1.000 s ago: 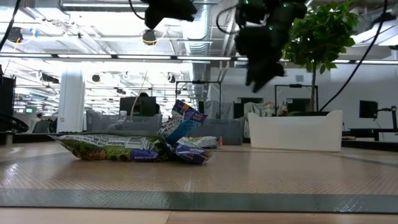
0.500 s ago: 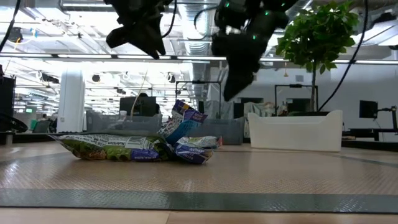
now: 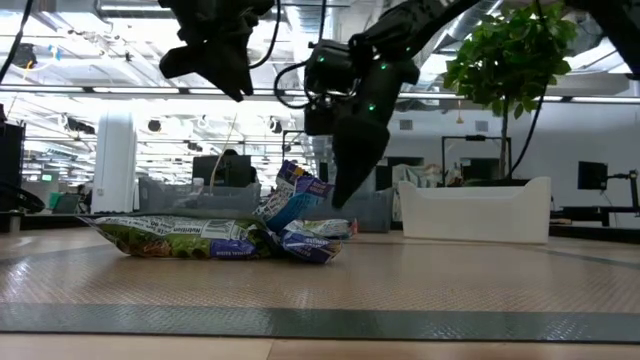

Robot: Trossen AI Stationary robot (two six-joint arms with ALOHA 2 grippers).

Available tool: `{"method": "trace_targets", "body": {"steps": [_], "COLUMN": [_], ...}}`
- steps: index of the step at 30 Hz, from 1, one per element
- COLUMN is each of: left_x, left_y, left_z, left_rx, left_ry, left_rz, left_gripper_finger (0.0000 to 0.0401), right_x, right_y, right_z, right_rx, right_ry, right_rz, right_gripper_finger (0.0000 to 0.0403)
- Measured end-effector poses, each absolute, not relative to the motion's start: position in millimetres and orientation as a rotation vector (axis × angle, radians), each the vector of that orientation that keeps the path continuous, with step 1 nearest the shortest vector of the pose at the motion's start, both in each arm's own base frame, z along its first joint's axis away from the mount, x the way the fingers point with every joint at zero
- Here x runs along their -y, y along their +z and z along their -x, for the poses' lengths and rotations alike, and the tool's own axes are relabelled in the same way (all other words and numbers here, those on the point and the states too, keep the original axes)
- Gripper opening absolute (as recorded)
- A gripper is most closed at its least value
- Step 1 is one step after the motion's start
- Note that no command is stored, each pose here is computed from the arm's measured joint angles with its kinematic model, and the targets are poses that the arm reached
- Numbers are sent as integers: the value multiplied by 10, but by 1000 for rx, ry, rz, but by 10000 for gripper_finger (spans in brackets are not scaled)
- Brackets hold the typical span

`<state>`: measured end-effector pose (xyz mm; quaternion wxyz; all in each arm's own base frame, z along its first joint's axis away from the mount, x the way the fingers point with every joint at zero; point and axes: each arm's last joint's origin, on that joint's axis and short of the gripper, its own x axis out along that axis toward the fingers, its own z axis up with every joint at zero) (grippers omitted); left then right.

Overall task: Pick and place Granola Bars by type
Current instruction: Put the red granola bar into the white bin

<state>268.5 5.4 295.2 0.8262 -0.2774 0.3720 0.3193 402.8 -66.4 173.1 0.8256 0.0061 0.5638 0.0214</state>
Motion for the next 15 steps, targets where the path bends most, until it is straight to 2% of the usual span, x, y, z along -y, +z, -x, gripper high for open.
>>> {"method": "trace_targets", "body": {"steps": [7, 15], "left_x": [-48, -47], "left_y": [2951, 2947], "left_z": [-2686, -2680], "left_rx": [-792, -796], "left_ry": [673, 679], "left_rz": [617, 625], "left_gripper_finger": [86, 86], "right_x": [667, 667], "right_y": [1605, 1415], "right_z": [-4223, -4260], "right_rx": [-1197, -1264], "right_ry": [90, 104], "right_rz": [12, -3], "right_gripper_finger": [176, 171]}}
